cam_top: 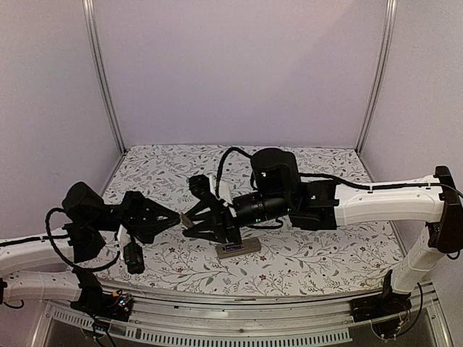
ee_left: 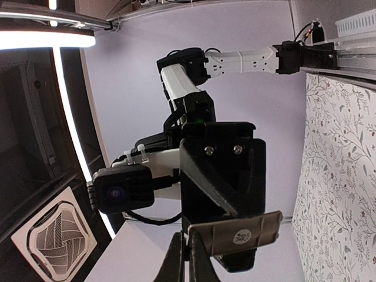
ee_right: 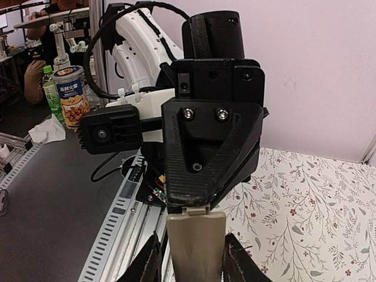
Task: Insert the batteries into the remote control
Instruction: Pass from the left arm to the right, then place the battery cover on the remote control without the battery cover.
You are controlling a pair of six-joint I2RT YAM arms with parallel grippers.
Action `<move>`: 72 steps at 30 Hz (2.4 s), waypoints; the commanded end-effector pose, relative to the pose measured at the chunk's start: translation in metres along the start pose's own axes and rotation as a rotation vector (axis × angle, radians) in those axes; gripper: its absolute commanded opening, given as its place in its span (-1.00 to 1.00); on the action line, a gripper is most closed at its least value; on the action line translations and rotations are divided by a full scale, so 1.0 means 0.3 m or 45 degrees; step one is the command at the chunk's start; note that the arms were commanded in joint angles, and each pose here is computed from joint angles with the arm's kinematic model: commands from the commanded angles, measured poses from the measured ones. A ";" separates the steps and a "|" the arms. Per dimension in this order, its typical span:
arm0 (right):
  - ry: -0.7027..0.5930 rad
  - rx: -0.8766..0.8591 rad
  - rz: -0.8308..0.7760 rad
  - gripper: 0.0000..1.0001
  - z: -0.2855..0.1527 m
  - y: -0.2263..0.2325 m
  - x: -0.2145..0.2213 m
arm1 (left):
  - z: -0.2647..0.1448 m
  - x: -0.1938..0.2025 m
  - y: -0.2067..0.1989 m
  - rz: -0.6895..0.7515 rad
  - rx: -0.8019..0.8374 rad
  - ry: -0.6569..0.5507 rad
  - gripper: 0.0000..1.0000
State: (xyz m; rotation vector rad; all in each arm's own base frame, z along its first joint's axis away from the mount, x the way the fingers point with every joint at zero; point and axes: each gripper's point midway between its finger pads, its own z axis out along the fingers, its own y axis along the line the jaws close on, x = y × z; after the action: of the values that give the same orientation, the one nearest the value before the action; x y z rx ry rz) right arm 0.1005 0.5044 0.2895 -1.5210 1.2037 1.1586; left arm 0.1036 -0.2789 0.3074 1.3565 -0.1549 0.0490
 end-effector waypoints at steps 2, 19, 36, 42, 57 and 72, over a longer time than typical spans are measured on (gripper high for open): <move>-0.036 0.001 -0.017 -0.38 -0.010 0.010 -0.049 | 0.009 -0.004 0.009 -0.017 -0.002 -0.002 -1.00; 0.243 0.206 0.063 -0.62 -0.093 -0.066 0.133 | -0.045 0.016 -0.122 -0.326 0.138 0.170 0.39; 0.844 0.323 0.094 -0.64 -0.233 -0.214 0.578 | -0.130 0.209 -0.385 -2.267 0.099 0.721 0.26; 1.039 0.249 0.117 -0.63 -0.212 -0.209 0.727 | -0.140 0.172 -0.508 -2.234 0.174 0.655 0.32; 1.163 0.187 0.042 -0.57 -0.125 -0.276 0.824 | -0.193 0.118 -0.684 -2.114 0.182 0.721 0.30; 1.151 0.083 -0.007 -0.55 -0.114 -0.267 0.876 | -0.183 0.103 -0.699 -2.081 0.199 0.727 0.31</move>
State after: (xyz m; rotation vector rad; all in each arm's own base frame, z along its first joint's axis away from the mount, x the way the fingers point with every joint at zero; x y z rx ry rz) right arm 0.2118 0.4362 0.0567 -2.0359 1.7769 0.3623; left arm 0.1680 -0.2694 0.0994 1.2050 1.4745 -0.9323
